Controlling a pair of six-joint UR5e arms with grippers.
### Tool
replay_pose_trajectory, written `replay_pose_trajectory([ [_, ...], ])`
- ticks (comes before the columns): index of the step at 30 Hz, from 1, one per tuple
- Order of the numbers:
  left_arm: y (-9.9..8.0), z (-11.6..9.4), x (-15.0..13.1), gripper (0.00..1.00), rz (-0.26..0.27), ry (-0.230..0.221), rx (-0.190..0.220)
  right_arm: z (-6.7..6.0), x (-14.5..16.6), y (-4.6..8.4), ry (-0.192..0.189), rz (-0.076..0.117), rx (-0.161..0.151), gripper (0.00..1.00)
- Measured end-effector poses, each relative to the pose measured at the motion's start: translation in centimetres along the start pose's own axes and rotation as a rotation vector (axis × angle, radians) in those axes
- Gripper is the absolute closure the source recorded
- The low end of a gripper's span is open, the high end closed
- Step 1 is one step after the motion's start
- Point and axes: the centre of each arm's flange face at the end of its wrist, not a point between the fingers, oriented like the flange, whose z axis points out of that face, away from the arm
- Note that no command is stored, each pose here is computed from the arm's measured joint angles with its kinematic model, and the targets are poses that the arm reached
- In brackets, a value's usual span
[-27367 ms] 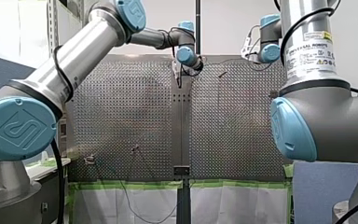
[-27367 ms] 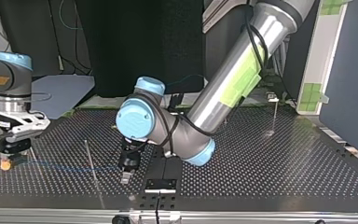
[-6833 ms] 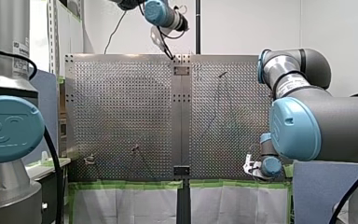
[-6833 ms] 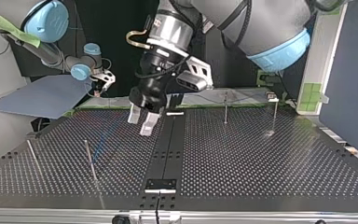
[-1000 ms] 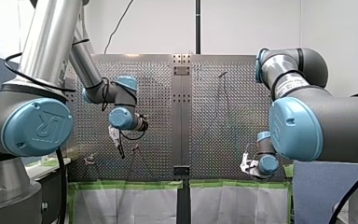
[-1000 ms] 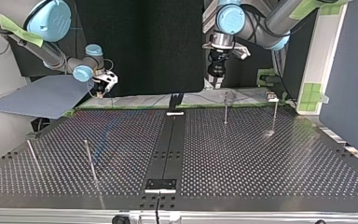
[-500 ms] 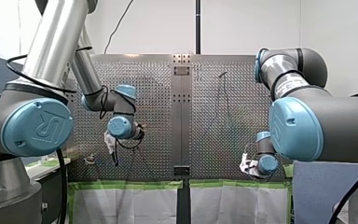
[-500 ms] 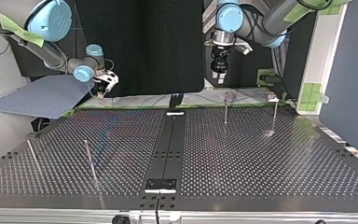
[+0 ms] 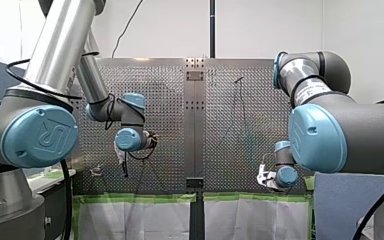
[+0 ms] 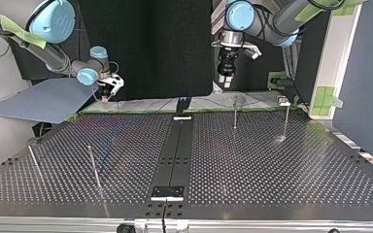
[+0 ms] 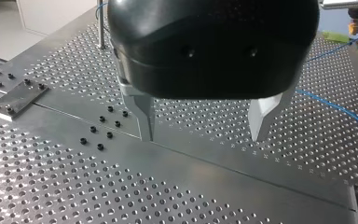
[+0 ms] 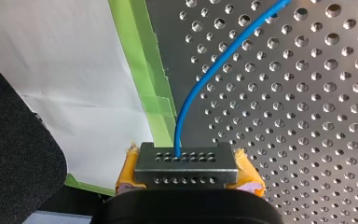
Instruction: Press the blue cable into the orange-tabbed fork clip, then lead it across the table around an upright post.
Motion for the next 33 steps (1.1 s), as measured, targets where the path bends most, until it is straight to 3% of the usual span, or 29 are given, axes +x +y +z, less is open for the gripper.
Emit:
replay_pose_trajectory([
  [6, 0.58, -0.53, 0.27, 0.00, 0.034, 0.000, -0.022, 0.00, 0.01, -0.08, 0.000, -0.002, 0.001, 1.00],
  [19, 0.69, -0.78, 0.42, 0.00, 0.082, 0.010, -0.026, -0.05, 0.05, -0.33, -0.004, 0.002, 0.017, 1.00],
  [33, 0.67, -0.84, 0.46, 0.00, 0.088, 0.013, -0.027, -0.08, 0.02, -0.48, -0.005, 0.001, 0.019, 1.00],
])
